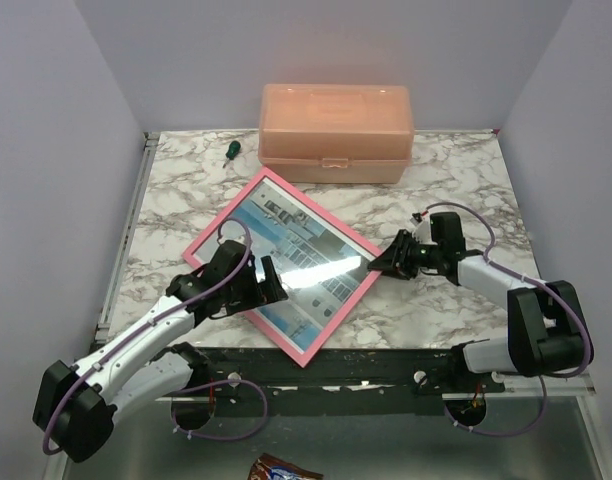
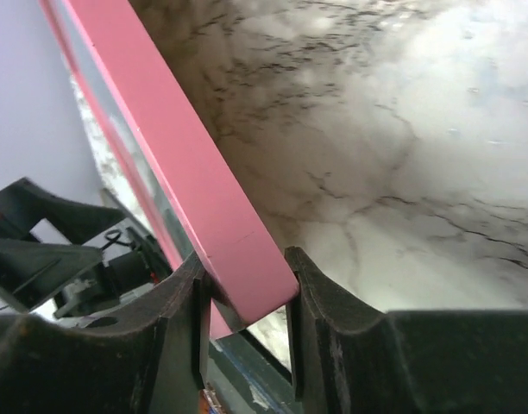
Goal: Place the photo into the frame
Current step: Turn over the photo frame at the center of the board, then adjust the photo frame at the center of the board.
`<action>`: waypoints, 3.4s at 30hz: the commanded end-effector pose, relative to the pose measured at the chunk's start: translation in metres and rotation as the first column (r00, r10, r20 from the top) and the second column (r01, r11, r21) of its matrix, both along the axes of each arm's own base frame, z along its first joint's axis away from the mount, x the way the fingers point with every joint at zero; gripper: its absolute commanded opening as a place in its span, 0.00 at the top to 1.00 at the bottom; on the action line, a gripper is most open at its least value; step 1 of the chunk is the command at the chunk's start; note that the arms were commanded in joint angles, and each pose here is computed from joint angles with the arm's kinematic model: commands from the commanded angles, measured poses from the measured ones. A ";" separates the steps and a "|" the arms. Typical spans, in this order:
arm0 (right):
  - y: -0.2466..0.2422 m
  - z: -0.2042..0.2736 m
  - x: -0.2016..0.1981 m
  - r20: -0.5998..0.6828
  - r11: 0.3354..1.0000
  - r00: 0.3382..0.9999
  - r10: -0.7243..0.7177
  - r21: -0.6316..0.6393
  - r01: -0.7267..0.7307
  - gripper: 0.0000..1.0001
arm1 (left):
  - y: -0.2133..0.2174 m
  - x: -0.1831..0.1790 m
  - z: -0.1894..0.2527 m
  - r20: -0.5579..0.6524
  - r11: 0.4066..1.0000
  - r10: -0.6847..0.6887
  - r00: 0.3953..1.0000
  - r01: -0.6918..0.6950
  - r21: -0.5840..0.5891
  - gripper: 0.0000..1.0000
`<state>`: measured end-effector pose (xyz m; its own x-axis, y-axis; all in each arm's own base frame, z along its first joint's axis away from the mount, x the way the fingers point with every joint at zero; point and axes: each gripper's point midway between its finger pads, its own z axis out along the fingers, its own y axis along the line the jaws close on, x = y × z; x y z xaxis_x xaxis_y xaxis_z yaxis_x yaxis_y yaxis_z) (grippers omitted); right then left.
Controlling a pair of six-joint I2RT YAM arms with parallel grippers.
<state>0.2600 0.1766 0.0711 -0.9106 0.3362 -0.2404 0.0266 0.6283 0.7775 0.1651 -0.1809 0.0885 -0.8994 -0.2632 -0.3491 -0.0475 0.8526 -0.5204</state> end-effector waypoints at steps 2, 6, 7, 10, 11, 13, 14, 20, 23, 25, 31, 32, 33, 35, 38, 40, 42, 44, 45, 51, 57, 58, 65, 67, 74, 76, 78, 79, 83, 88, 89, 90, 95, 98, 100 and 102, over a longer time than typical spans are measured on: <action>-0.053 -0.047 0.019 0.053 0.942 0.993 -0.106 -0.316 0.118 0.53 | 0.024 -0.005 -0.005 0.010 0.996 0.072 0.997 -0.073 0.051 0.02; -0.059 -0.053 0.020 0.015 0.926 0.993 -0.116 -0.359 0.114 0.35 | 0.033 -0.009 -0.011 0.003 0.992 0.107 0.994 -0.107 0.060 0.01; -0.062 -0.055 0.020 0.005 0.919 0.993 -0.121 -0.378 0.114 0.34 | 0.035 -0.010 -0.013 0.001 0.992 0.113 0.994 -0.113 0.064 0.01; -0.069 -0.053 0.023 0.008 0.899 0.992 -0.129 -0.421 0.120 0.31 | 0.040 -0.013 -0.020 -0.016 0.988 0.132 0.991 -0.130 0.079 0.02; -0.072 -0.052 0.025 0.013 0.892 0.991 -0.130 -0.436 0.122 0.29 | 0.042 -0.013 -0.021 -0.020 0.987 0.138 0.990 -0.136 0.081 0.01; -0.074 -0.046 0.029 0.031 0.884 0.994 -0.103 -0.455 0.105 0.17 | 0.044 -0.013 -0.025 -0.028 0.985 0.150 0.988 -0.147 0.086 0.01; -0.075 -0.044 0.031 0.035 0.881 0.994 -0.106 -0.459 0.111 0.01 | 0.046 -0.013 -0.026 -0.033 0.984 0.157 0.987 -0.153 0.090 0.02; -0.068 -0.026 0.057 0.061 0.892 0.993 -0.099 -0.437 0.116 0.00 | 0.052 -0.011 -0.036 -0.056 0.980 0.187 0.981 -0.182 0.078 0.02; -0.057 -0.022 0.069 0.064 0.914 0.996 -0.056 -0.399 0.077 0.00 | 0.051 -0.010 -0.041 -0.070 0.980 0.195 0.978 -0.193 0.040 0.04; -0.047 -0.021 0.074 0.051 0.933 0.998 -0.025 -0.359 0.042 0.00 | 0.050 -0.009 -0.044 -0.077 0.980 0.198 0.977 -0.198 0.009 0.06; -0.022 -0.040 0.063 -0.033 0.966 0.998 0.056 -0.253 -0.062 0.00 | 0.042 0.000 -0.050 -0.085 0.976 0.202 0.976 -0.208 -0.069 0.13; -0.018 -0.045 0.058 -0.050 0.967 0.996 0.070 -0.242 -0.080 0.00 | 0.041 0.001 -0.050 -0.085 0.976 0.200 0.976 -0.206 -0.072 0.13; -0.015 -0.047 0.054 -0.064 0.969 0.994 0.085 -0.228 -0.097 0.00 | 0.040 0.003 -0.050 -0.084 0.976 0.198 0.977 -0.204 -0.075 0.13; -0.008 -0.050 0.043 -0.081 0.969 0.991 0.111 -0.211 -0.126 0.01 | 0.039 0.005 -0.050 -0.087 0.977 0.193 0.977 -0.199 -0.074 0.13; 0.002 -0.050 0.023 -0.107 0.967 0.983 0.151 -0.191 -0.169 0.01 | 0.036 0.008 -0.051 -0.092 0.979 0.181 0.979 -0.188 -0.076 0.13; 0.008 -0.046 0.007 -0.124 0.970 0.977 0.173 -0.153 -0.191 0.01 | 0.035 0.009 -0.052 -0.095 0.980 0.175 0.980 -0.182 -0.077 0.13; 0.010 -0.043 -0.011 -0.152 0.972 0.970 0.188 -0.116 -0.206 0.01 | 0.033 0.009 -0.051 -0.098 0.981 0.168 0.981 -0.176 -0.085 0.13; 0.010 -0.040 -0.030 -0.172 0.971 0.964 0.204 -0.090 -0.221 0.01 | 0.032 0.008 -0.050 -0.099 0.982 0.161 0.982 -0.169 -0.088 0.13; 0.010 -0.039 -0.039 -0.186 0.971 0.960 0.209 -0.076 -0.226 0.01 | 0.033 0.008 -0.049 -0.099 0.982 0.160 0.982 -0.169 -0.088 0.13; 0.010 -0.022 -0.085 -0.212 0.973 0.953 0.216 -0.030 -0.227 0.01 | 0.028 0.015 -0.038 -0.058 0.983 0.141 0.988 -0.147 -0.114 0.15; 0.012 -0.007 -0.105 -0.203 0.984 0.963 0.177 0.006 -0.180 0.01 | 0.012 0.035 -0.024 -0.048 0.986 0.081 0.996 -0.087 -0.142 0.15; 0.012 -0.007 -0.107 -0.208 0.984 0.963 0.174 0.010 -0.176 0.01 | 0.008 0.040 -0.020 -0.045 0.986 0.068 0.997 -0.074 -0.149 0.15; 0.012 -0.017 -0.121 -0.246 0.982 0.951 0.187 0.009 -0.190 0.01 | -0.035 0.072 -0.003 -0.038 0.988 -0.057 0.998 0.051 -0.148 0.15; 0.014 -0.017 -0.123 -0.248 0.980 0.949 0.196 0.016 -0.198 0.01 | -0.051 0.079 0.000 -0.042 0.987 -0.096 0.994 0.090 -0.136 0.15; 0.023 -0.005 -0.131 -0.230 0.971 0.943 0.239 0.030 -0.239 0.01 | -0.104 0.096 0.000 -0.072 0.974 -0.210 0.975 0.202 -0.107 0.13; 0.027 0.001 -0.136 -0.222 0.964 0.939 0.264 0.039 -0.262 0.01 | -0.115 0.097 -0.003 -0.077 0.969 -0.234 0.969 0.226 -0.098 0.13; 0.030 0.004 -0.141 -0.219 0.959 0.934 0.281 0.042 -0.279 0.01 | -0.122 0.098 -0.004 -0.082 0.966 -0.249 0.965 0.242 -0.090 0.13; 0.032 0.005 -0.143 -0.219 0.957 0.932 0.289 0.045 -0.286 0.01 | -0.124 0.098 -0.007 -0.088 0.965 -0.255 0.963 0.248 -0.087 0.13; 0.040 0.004 -0.152 -0.227 0.946 0.919 0.324 0.044 -0.323 0.01 | -0.129 0.101 -0.010 -0.089 0.963 -0.267 0.959 0.262 -0.065 0.10; 0.035 0.003 -0.136 -0.209 0.955 0.939 0.272 -0.063 -0.290 0.00 | -0.102 0.104 -0.024 -0.117 0.961 -0.242 0.963 0.254 0.107 0.01; 0.034 0.004 -0.132 -0.204 0.956 0.944 0.259 -0.082 -0.281 0.00 | -0.094 0.104 -0.027 -0.124 0.956 -0.233 0.965 0.250 0.150 0.01; 0.033 0.006 -0.129 -0.198 0.957 0.947 0.252 -0.093 -0.274 0.00 | -0.085 0.106 -0.029 -0.123 0.951 -0.218 0.968 0.239 0.198 0.02; 0.028 0.005 -0.125 -0.212 0.953 0.950 0.230 -0.148 -0.264 0.00 | -0.028 0.119 -0.034 -0.115 0.852 -0.123 0.986 0.164 0.497 0.02; 0.019 0.003 -0.122 -0.225 0.944 0.954 0.199 -0.218 -0.248 0.00 | 0.002 0.126 -0.021 -0.088 0.763 -0.070 0.994 0.110 0.637 0.01; 0.012 0.005 -0.117 -0.217 0.935 0.960 0.175 -0.268 -0.231 0.00 | 0.015 0.127 -0.010 -0.063 0.732 -0.054 0.997 0.082 0.676 0.01; 0.009 0.010 -0.110 -0.189 0.930 0.969 0.159 -0.302 -0.211 0.00 | 0.018 0.122 0.001 -0.045 0.743 -0.057 0.997 0.072 0.665 0.02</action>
<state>0.1357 0.1989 0.0797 -0.9939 0.0703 -0.0851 0.0028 0.7867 0.6174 0.2937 -0.2056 0.0666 -0.9266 0.0571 -0.3717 0.0551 0.9984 0.0159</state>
